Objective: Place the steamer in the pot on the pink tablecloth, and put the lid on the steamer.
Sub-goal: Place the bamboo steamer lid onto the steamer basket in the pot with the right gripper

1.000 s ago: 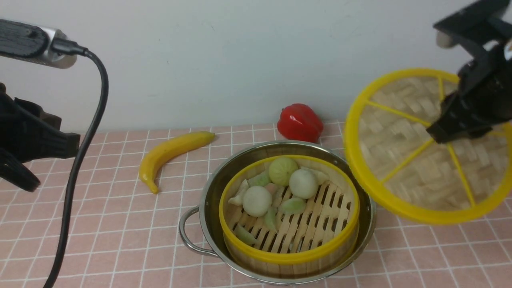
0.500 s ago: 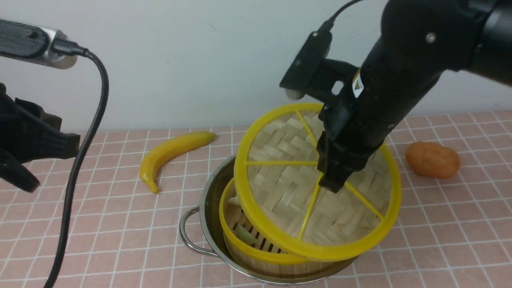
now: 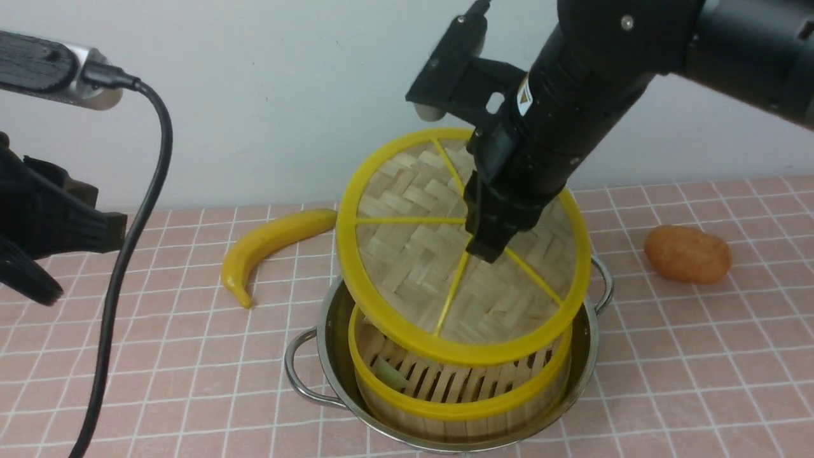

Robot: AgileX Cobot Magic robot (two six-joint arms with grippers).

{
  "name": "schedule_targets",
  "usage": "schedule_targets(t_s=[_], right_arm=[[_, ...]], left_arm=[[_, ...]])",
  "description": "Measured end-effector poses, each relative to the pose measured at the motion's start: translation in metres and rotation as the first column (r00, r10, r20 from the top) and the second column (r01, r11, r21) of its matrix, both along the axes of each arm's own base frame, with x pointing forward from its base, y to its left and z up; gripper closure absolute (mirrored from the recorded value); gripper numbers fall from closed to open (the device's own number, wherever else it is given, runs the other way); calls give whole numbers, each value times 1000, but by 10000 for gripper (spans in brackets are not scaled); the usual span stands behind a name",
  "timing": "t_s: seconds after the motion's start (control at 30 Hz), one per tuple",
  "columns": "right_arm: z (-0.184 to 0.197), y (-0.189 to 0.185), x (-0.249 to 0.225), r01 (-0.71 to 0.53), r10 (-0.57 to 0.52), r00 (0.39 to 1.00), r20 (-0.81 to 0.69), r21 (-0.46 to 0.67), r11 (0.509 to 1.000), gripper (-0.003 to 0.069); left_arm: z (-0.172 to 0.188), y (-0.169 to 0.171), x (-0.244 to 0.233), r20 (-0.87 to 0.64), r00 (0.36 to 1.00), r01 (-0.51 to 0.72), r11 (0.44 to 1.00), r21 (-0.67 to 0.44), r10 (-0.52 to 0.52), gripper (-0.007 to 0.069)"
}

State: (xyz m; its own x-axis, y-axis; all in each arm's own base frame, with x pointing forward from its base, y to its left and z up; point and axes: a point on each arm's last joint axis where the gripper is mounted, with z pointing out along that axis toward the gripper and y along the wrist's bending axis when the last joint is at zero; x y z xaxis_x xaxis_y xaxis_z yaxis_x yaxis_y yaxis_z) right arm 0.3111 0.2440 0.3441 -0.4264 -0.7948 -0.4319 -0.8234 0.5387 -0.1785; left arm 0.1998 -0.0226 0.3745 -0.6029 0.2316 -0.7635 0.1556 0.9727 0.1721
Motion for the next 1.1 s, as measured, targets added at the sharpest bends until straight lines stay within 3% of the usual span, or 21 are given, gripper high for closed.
schedule_targets(t_s=[0.37,0.53,0.67,0.87,1.1], right_arm=[[-7,4,4,170,-165,983,-76,60,984,512],[24,-5,-16,290,-268,955,-129,197,937,512],[41,-18,-42,328,-281,940,-196,275,904,512],[19,-43,-75,367,-311,913,-264,198,909,512],[16,-62,-83,391,-365,912,-188,130,911,512]], left_arm=[[0,0,0,-2,1000,0,1000,0,0,550],[0,0,0,-2,1000,0,1000,0,0,550],[0,0,0,-1,1000,0,1000,0,0,550],[0,0,0,-1,1000,0,1000,0,0,550],[0,0,0,-1,1000,0,1000,-4,0,550]])
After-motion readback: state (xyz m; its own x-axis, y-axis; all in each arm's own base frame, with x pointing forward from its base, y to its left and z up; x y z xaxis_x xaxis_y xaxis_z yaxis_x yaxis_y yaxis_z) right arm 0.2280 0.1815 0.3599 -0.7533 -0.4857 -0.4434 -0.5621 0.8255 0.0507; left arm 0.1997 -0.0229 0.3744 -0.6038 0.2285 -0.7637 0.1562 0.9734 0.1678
